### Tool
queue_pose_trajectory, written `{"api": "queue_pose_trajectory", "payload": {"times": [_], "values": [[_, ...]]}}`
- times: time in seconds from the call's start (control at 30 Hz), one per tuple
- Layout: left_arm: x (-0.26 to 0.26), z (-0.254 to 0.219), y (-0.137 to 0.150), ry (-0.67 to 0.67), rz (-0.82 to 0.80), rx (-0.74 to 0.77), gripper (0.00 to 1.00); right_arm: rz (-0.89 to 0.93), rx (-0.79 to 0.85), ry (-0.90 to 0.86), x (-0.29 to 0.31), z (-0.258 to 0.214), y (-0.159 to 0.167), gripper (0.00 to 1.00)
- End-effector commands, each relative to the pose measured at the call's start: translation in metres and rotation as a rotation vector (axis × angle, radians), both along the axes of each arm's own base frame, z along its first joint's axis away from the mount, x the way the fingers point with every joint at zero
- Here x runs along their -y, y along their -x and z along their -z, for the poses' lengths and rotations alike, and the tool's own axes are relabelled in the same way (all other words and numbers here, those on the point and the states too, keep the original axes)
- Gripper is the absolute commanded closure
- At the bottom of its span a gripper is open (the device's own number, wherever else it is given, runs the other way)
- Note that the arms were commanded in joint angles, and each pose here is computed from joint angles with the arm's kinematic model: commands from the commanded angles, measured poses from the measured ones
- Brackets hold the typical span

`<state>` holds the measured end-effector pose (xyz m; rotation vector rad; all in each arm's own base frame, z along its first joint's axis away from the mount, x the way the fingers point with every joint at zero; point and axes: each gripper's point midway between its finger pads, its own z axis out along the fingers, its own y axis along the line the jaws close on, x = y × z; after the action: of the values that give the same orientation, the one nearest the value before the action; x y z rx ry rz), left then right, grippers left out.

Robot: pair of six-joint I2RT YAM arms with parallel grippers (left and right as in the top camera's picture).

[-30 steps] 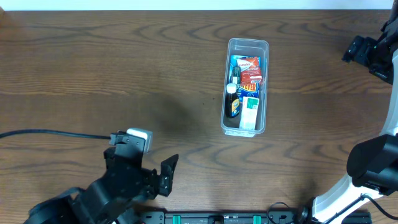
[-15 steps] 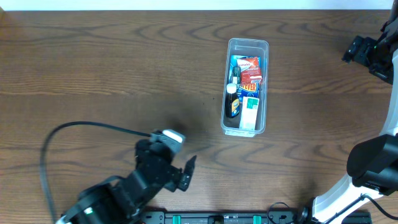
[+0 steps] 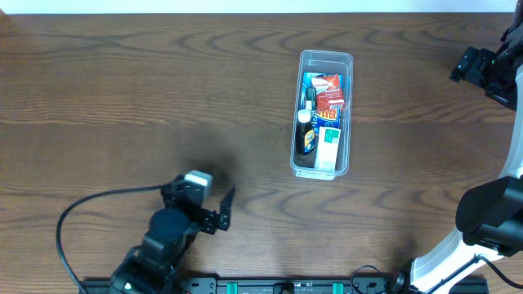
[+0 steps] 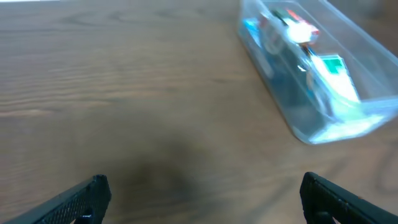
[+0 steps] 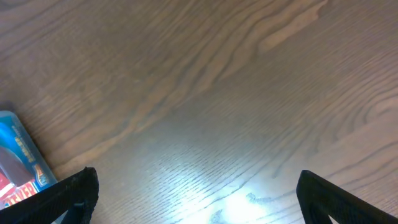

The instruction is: Pack container

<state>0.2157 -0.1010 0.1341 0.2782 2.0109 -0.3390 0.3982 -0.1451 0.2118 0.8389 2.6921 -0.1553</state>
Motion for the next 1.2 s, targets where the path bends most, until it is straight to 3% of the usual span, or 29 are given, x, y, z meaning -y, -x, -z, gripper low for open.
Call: {"api": "queue_pose_trajectory", "payload": {"times": [0.0, 0.5, 1.17], "values": [[-0.011, -0.005, -0.007, 0.059, -0.022, 0.096, 0.02, -0.002, -0.006, 0.006, 0.001, 0.001, 0.001, 0.01], [-0.068, -0.021, -0.019, 0.087, -0.264, 0.260, 0.02, -0.002, -0.006, 0.006, 0.001, 0.001, 0.001, 0.01], [-0.097, -0.005, -0.028, 0.077, -0.385, 0.290, 0.02, -0.002, -0.006, 0.006, 0.001, 0.001, 0.001, 0.01]]}}
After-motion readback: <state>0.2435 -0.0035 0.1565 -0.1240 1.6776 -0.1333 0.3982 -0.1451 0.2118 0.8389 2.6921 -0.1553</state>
